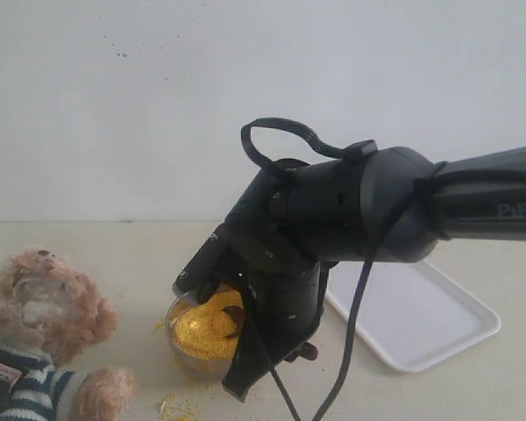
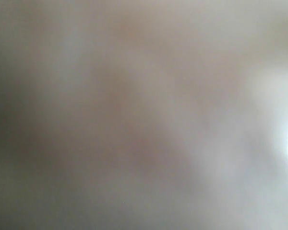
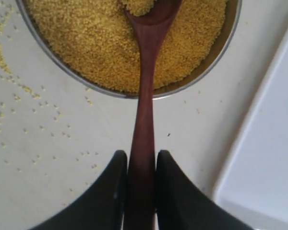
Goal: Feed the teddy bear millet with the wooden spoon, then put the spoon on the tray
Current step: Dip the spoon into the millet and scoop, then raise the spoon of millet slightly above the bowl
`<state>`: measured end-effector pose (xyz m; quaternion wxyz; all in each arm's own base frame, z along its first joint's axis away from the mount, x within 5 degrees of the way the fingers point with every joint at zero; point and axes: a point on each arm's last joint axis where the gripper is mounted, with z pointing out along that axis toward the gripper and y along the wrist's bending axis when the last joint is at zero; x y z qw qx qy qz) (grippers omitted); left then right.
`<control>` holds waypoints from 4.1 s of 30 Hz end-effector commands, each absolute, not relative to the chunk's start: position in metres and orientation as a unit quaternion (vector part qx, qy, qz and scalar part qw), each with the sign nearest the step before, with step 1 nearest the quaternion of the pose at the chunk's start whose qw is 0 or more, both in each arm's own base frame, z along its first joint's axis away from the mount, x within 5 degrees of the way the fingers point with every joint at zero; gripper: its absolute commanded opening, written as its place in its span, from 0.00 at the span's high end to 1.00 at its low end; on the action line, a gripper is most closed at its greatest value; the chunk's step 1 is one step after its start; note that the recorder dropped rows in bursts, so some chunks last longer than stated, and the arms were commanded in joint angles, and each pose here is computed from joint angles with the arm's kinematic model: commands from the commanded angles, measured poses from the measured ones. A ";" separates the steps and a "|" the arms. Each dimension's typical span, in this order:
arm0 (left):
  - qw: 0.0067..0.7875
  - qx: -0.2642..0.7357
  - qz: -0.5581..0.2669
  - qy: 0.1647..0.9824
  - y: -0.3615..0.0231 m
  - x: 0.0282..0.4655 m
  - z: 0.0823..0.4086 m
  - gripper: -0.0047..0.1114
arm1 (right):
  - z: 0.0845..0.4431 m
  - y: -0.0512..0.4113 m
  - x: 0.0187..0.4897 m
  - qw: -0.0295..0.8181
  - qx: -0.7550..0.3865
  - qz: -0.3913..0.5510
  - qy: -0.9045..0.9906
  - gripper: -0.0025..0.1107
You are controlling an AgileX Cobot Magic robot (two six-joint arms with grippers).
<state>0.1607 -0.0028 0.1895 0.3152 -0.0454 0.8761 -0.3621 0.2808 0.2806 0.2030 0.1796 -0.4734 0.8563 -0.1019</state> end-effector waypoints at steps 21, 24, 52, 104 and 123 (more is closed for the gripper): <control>0.323 -0.049 -0.368 0.870 -0.004 0.161 0.192 0.93 | 0.243 0.259 0.286 0.173 -0.401 0.085 0.896 0.98; 0.323 -0.049 -0.368 0.870 -0.004 0.161 0.192 0.93 | 0.247 0.251 0.294 0.184 -0.371 0.094 0.905 0.98; 0.323 -0.049 -0.368 0.870 -0.004 0.161 0.192 0.93 | 0.256 0.232 0.301 0.182 -0.383 0.085 0.901 0.98; 0.323 -0.049 -0.368 0.870 -0.004 0.161 0.192 0.93 | 0.255 0.234 0.293 0.185 -0.387 0.098 0.898 0.98; 0.323 -0.049 -0.368 0.870 -0.004 0.161 0.192 0.93 | 0.254 0.232 0.290 0.169 -0.380 0.100 0.904 0.98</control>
